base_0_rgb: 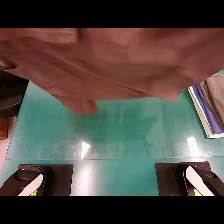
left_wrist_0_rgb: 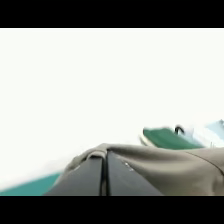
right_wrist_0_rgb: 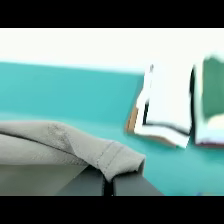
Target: Fold the shirts.
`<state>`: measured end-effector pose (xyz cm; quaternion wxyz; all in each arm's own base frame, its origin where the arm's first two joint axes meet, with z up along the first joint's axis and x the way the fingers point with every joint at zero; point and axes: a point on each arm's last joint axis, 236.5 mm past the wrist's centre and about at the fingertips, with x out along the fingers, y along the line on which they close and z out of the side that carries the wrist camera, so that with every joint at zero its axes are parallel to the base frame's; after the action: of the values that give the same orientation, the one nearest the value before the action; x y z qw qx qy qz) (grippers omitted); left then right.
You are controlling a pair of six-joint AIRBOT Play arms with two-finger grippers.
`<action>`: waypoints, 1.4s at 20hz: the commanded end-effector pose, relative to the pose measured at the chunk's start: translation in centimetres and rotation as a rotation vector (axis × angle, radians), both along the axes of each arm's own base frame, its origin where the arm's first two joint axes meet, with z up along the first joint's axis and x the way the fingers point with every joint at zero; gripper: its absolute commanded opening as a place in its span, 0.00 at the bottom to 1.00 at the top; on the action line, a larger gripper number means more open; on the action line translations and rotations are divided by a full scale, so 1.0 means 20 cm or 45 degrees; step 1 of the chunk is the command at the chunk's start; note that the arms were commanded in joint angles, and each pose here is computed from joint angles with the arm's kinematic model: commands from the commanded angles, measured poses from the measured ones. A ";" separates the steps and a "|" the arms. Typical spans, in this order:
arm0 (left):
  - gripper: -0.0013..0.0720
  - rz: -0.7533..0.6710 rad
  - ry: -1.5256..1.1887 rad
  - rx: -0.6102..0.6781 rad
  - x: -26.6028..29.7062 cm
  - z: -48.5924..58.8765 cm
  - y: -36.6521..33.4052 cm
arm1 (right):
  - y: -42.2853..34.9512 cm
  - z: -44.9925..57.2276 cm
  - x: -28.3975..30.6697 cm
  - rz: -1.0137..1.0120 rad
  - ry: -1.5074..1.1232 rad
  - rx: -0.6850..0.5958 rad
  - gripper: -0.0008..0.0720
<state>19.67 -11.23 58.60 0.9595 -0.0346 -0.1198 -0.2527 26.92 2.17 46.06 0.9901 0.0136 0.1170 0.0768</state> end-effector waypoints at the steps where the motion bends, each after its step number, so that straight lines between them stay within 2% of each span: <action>1: 0.05 0.007 -0.150 -0.045 -0.18 0.17 0.04 | 0.04 0.16 -0.10 0.015 -0.057 -0.058 0.03; 3: 0.05 0.035 -0.068 -0.019 -0.06 0.08 0.04 | 0.03 0.09 -0.05 0.017 0.008 -0.017 0.03; 5: 0.05 0.086 0.148 0.030 0.21 -0.17 0.04 | -0.01 -0.13 0.06 0.015 0.165 0.045 0.03; 10: 0.05 0.076 0.948 0.205 0.96 -1.29 -0.07 | -0.14 -0.97 0.41 0.034 0.779 0.247 0.03; 12: 0.05 0.068 1.227 0.255 1.15 -1.76 -0.10 | -0.14 -1.33 0.49 0.060 1.046 0.317 0.03; 14: 0.05 0.059 1.468 0.296 1.27 -2.20 -0.12 | -0.15 -1.71 0.56 0.050 1.294 0.302 0.03; 17: 0.05 0.069 1.645 0.322 1.42 -2.63 -0.13 | -0.11 -2.09 0.70 0.055 1.458 0.277 0.03; 21: 0.05 0.129 1.583 0.248 1.56 -2.68 -0.07 | -0.14 -2.14 0.99 0.035 1.346 0.266 0.03; 24: 0.05 0.087 1.744 0.290 1.43 -2.68 -0.01 | -0.19 -2.04 1.00 0.060 1.312 0.159 0.03; 26: 0.05 0.042 1.887 0.346 1.29 -2.76 -0.01 | -0.26 -2.07 0.90 0.009 1.385 0.060 0.03; 28: 0.05 0.013 1.983 0.348 1.20 -2.87 -0.02 | -0.24 -2.15 0.77 0.008 1.457 0.053 0.03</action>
<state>46.68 -11.74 3.53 0.8059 -0.0807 0.5648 -0.1583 44.48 -1.88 4.34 0.7837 0.0983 0.6086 0.0765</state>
